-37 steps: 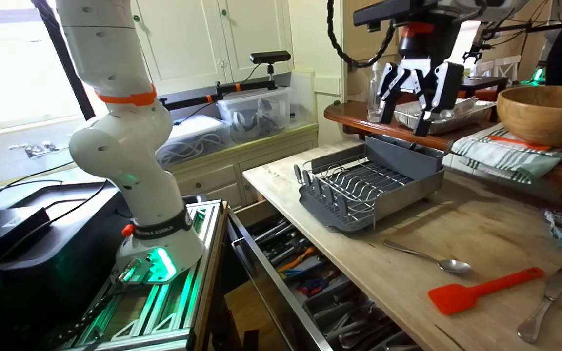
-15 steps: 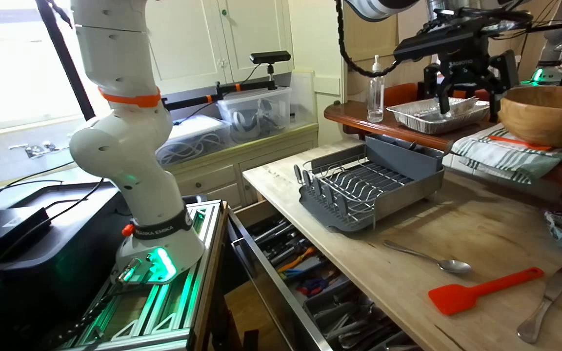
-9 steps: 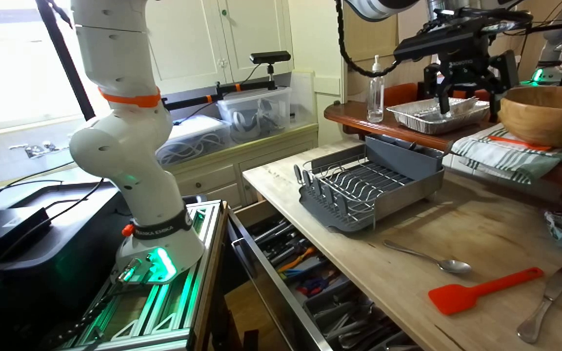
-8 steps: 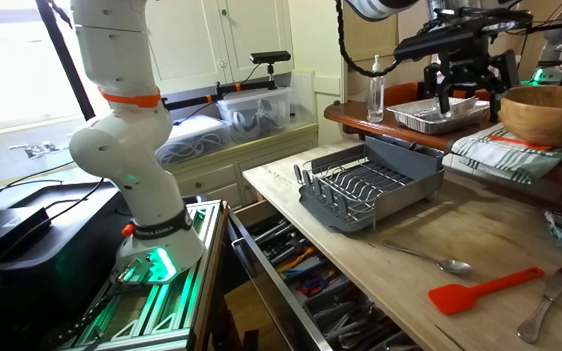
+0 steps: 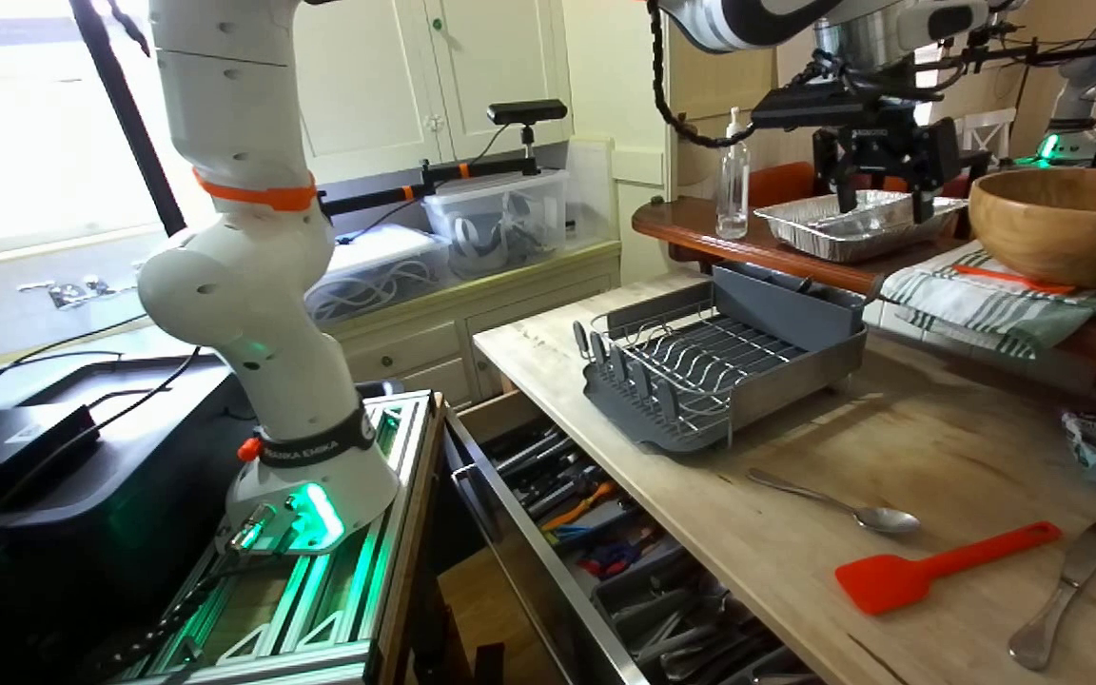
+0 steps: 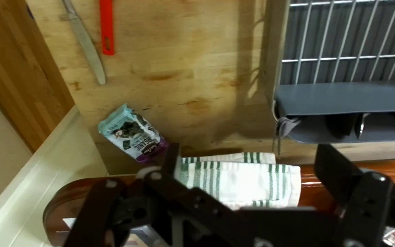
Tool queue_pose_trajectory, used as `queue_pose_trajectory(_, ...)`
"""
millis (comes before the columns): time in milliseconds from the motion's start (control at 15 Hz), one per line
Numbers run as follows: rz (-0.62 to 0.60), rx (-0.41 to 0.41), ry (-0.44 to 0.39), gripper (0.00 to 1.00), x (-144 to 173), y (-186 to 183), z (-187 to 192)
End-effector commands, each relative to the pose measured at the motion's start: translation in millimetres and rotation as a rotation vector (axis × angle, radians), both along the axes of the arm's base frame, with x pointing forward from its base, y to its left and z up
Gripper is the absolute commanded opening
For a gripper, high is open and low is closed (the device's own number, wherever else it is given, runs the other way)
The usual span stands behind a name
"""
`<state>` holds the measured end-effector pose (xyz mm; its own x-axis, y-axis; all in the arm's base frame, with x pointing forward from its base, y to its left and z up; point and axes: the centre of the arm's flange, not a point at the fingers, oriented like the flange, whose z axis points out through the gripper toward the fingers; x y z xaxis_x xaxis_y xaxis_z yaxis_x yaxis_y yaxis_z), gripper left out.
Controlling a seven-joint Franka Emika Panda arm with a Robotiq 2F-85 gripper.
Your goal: Pick up the spoon from the drying rack and place it on the table on top of the other spoon to the right of the drying rack
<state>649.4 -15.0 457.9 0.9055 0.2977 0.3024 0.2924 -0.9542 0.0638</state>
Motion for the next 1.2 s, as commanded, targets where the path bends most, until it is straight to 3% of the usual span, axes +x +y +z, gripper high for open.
queue_pose_trajectory(0,-0.053,0.110,0.013,1.00,16,30,-22)
queue_pose_trajectory(133,-0.044,0.161,0.051,1.00,20,48,-37)
queue_pose_trajectory(267,0.045,0.194,0.076,1.00,20,62,-50)
queue_pose_trajectory(333,-0.004,0.148,0.063,1.00,9,55,-40)
queue_pose_trajectory(733,0.035,0.171,0.069,1.00,15,65,-48)
queue_pose_trajectory(1133,0.086,0.187,0.115,1.00,35,97,-89)
